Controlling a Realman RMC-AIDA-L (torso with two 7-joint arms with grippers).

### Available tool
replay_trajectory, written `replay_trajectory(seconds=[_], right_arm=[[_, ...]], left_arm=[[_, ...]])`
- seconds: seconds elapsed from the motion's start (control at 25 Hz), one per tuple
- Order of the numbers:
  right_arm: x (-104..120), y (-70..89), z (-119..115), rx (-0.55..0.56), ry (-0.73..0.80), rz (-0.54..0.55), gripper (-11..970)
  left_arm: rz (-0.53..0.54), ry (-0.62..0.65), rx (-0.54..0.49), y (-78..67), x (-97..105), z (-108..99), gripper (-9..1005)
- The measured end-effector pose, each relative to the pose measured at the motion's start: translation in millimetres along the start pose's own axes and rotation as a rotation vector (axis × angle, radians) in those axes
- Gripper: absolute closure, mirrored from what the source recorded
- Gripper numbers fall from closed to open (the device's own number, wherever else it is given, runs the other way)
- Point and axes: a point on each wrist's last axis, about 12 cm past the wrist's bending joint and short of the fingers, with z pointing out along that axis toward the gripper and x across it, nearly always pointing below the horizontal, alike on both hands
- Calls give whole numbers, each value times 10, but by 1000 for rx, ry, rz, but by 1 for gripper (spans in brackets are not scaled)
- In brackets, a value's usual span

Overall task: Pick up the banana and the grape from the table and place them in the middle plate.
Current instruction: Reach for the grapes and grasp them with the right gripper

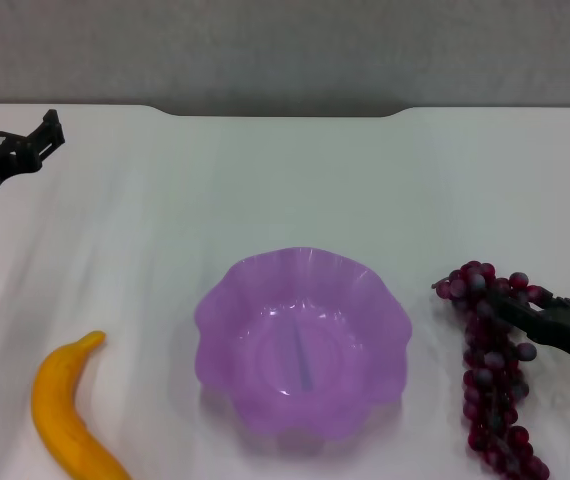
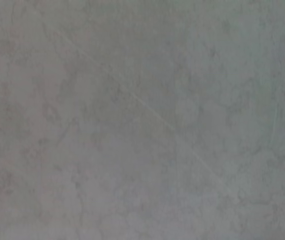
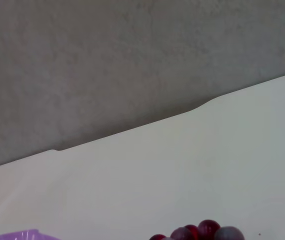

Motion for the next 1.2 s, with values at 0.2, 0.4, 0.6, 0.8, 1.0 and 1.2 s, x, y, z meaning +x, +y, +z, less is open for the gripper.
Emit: replay_trajectory(seconds=[0.2,0.4,0.6,0.8,1.0,1.2], right_arm=[[8,-18,4,17,9,0,186],[13,-46,14,43,21,0,193],[-18,-70,23,58,13,-10,201],[-54,-96,29,73,3,-19,208],[-111,-107,62,84,-12,-38,209],[-128,-108,72,86,-15,-57,208]], left_arm=[[0,-1,1,-4,-3,3,116],[-2,-1,2,-9,-4,5,116],[-4,-1,2,-11,-3,4,116],[-1,1,8,-30,4,4,116],[1,2,11,-38,5,6,116],[1,1,12,-43,-1,12,116]])
